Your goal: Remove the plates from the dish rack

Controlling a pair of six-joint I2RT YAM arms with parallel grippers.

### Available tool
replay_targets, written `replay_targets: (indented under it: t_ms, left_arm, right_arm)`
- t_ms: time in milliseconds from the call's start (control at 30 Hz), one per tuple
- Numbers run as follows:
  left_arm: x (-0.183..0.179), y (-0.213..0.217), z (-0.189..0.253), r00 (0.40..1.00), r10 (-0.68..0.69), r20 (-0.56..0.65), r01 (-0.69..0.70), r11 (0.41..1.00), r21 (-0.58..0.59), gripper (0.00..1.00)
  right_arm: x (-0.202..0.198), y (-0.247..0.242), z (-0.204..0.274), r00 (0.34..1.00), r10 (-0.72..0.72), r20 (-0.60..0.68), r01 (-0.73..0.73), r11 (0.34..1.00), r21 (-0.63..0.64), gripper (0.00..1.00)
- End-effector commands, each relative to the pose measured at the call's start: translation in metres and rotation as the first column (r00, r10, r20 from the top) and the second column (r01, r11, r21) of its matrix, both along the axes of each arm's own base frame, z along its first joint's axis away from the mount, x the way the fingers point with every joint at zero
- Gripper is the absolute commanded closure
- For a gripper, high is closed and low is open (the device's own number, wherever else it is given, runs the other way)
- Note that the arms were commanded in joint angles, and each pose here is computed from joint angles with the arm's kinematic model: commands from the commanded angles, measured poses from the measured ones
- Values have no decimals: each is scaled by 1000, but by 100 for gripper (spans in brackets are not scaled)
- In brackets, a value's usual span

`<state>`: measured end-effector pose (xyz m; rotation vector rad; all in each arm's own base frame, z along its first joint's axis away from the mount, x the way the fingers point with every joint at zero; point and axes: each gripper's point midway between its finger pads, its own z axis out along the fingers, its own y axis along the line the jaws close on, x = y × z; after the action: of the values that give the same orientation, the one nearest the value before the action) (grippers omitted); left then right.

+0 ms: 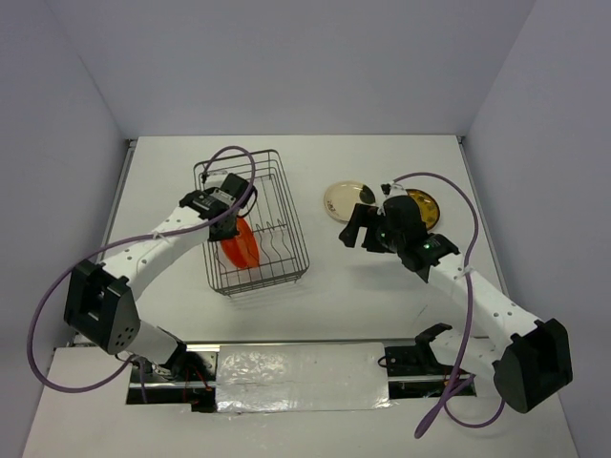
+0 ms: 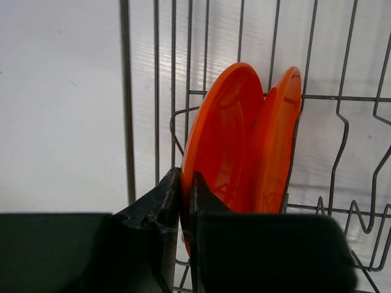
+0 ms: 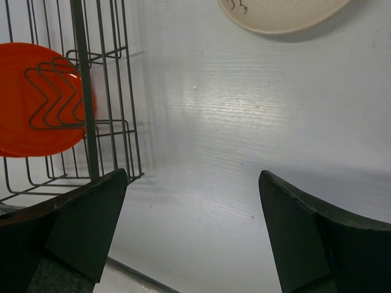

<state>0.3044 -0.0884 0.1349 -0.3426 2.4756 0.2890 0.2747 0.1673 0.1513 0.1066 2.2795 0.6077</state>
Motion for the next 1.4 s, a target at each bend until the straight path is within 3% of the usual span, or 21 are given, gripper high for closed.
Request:
replay_targets:
  t_ms: [0, 167, 467, 567, 600, 700, 767, 800, 900, 933, 1033, 1100, 1200, 1367]
  left_arm:
    - [2, 22, 37, 997, 40, 61, -45, 996, 79, 100]
    - [4, 22, 80, 985, 43, 170, -47, 999, 24, 100]
    - [-9, 64, 157, 957, 124, 263, -173, 969, 175, 100]
    - [-14, 73, 182, 941, 130, 313, -194, 964, 183, 100]
    - [-14, 73, 188, 938, 122, 326, -186, 967, 174, 100]
    - [-8, 50, 214, 907, 9, 421, -32, 998, 48, 100]
    - [-8, 17, 211, 893, -117, 435, 154, 987, -53, 100]
    - [-7, 3, 234, 834, -147, 532, 242, 964, -113, 100]
    - [-17, -50, 240, 736, -280, 617, 509, 830, -230, 100]
    - [-27, -73, 243, 696, -334, 636, 610, 742, -278, 100]
    - [-41, -108, 248, 627, -369, 686, 732, 581, -356, 100]
    - [-44, -119, 247, 613, -354, 706, 756, 523, -394, 100]
    - [-46, -124, 241, 611, -341, 715, 763, 494, -417, 99]
    - [-35, -119, 226, 656, -339, 675, 719, 551, -422, 100]
  right_arm:
    - [5, 10, 5, 999, 15, 32, -17, 999, 33, 5]
    - [5, 18, 11, 999, 39, 34, -41, 998, 55, 5]
    - [6, 33, 52, 989, 104, 107, -115, 987, 109, 1]
    - [-5, 68, 89, 944, 260, 205, -307, 918, 252, 0]
    - [-21, 86, 103, 900, 364, 238, -426, 848, 316, 0]
    - [-44, 119, 148, 802, 469, 370, -595, 686, 420, 0]
    - [-47, 135, 171, 770, 479, 421, -633, 656, 412, 0]
    - [-50, 146, 178, 763, 479, 434, -640, 658, 398, 0]
    - [-44, 167, 201, 760, 460, 459, -636, 674, 376, 0]
    - [-38, 174, 196, 780, 453, 432, -615, 682, 395, 1]
    - [-17, 178, 184, 845, 392, 364, -526, 733, 433, 3]
    - [-7, 179, 173, 875, 369, 313, -476, 772, 422, 5]
    - [-5, 173, 168, 889, 338, 308, -445, 793, 415, 11]
    - [-8, 140, 174, 911, 222, 348, -356, 849, 390, 11]
